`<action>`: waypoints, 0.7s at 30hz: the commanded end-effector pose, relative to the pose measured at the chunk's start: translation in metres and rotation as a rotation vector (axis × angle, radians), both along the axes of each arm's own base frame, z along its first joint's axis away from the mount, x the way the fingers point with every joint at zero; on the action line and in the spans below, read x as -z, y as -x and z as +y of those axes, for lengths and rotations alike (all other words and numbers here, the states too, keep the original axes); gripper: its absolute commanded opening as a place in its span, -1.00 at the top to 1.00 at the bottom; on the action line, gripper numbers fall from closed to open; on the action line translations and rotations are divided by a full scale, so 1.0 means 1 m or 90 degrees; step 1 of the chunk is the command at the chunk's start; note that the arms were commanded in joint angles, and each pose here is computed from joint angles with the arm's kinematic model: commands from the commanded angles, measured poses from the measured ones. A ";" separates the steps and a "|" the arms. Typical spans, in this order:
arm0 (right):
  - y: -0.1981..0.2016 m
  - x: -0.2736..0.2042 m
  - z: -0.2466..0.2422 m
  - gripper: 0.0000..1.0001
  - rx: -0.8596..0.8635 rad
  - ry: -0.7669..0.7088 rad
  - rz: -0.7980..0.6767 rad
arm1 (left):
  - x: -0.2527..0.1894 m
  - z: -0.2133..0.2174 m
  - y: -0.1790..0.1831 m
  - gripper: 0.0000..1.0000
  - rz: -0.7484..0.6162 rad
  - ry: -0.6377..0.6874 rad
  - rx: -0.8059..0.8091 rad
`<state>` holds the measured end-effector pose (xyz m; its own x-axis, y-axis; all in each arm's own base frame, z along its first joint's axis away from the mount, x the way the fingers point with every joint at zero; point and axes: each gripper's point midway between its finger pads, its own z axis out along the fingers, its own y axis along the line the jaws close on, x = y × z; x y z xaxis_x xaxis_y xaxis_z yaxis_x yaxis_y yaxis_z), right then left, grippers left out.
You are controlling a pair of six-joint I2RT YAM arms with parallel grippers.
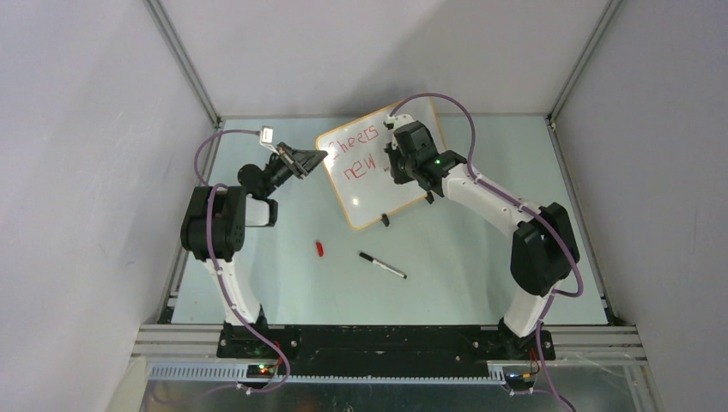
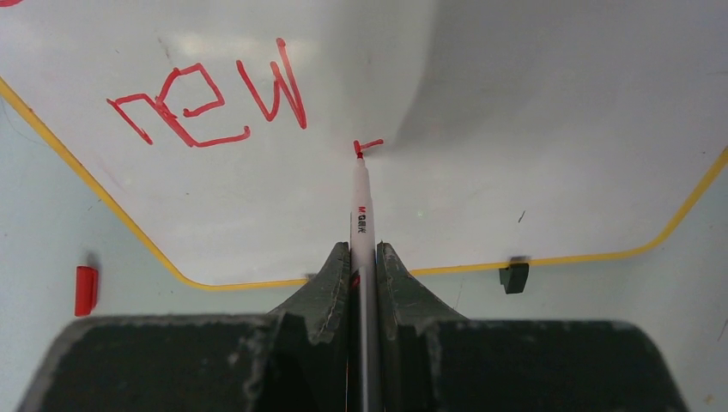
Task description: Write a sentence on the whiteboard
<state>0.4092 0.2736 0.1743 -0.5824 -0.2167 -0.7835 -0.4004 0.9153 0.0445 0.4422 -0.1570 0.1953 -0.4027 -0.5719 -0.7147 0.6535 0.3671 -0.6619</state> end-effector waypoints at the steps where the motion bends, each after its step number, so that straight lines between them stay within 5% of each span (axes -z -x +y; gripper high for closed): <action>1: -0.002 0.006 -0.012 1.00 0.021 0.025 0.001 | -0.019 -0.003 0.009 1.00 -0.064 -0.018 0.012; 21: -0.007 0.004 -0.022 1.00 0.045 0.032 -0.001 | -0.020 -0.003 0.009 1.00 -0.064 -0.018 0.012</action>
